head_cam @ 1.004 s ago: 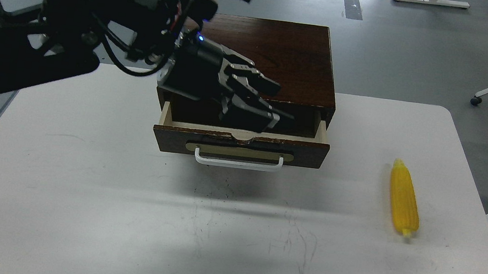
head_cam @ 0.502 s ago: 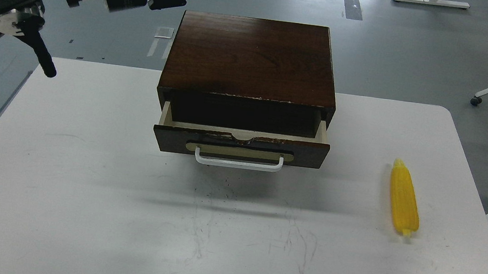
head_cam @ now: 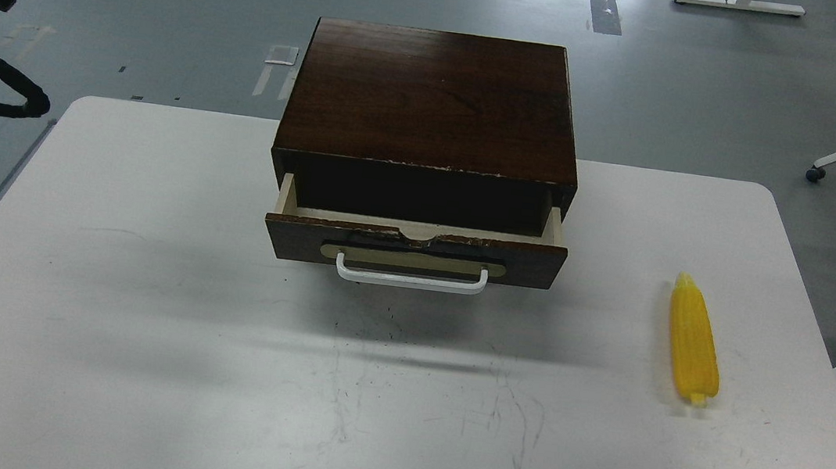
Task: Put corn in drawer with both arms
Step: 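Release the handle and raise the left arm away from the box, then reach the right gripper to the yellow corn and grasp it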
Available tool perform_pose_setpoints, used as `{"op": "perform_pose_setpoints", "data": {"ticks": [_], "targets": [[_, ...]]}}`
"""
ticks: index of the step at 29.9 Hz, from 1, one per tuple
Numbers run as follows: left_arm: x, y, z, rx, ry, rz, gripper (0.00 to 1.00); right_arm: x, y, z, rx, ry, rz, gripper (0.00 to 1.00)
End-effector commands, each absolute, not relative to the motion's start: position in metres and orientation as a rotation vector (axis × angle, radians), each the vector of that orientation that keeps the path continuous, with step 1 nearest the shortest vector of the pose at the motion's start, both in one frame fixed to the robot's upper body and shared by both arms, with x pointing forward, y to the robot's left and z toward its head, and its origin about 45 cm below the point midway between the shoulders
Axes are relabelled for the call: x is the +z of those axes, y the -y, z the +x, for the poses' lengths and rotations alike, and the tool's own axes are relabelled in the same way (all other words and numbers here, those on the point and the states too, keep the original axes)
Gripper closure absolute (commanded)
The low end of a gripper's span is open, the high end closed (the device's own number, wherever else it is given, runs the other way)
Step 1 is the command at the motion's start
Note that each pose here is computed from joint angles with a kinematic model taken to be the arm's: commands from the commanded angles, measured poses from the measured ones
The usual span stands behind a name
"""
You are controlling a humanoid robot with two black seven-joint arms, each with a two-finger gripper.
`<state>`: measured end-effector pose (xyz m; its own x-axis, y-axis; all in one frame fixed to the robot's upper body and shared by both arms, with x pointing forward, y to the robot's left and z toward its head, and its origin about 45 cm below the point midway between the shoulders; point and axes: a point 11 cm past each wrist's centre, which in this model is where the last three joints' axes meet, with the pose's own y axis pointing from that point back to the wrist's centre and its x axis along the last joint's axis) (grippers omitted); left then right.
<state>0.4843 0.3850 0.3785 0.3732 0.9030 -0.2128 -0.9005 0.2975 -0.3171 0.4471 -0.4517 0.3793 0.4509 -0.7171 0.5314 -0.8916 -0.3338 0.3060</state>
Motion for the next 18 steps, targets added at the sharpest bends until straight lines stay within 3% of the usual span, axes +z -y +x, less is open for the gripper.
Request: {"op": "perform_pose_setpoints", "data": {"ticks": [1, 7, 18], "targets": [[0.357, -0.406, 0.475, 1.268, -0.082, -0.518, 0.02, 0.365, 0.446, 0.446, 0.449, 1.217, 2.080, 0.00], [0.334, -0.399, 0.474, 1.281, -0.170, -0.599, 0.02, 0.312, 0.401, 0.432, 0.515, 0.783, 1.930, 0.00], [0.324, -0.386, 0.475, 1.262, -0.195, -0.593, 0.02, 0.247, 0.396, 0.404, 0.428, 0.574, 1.767, 0.00]]}}
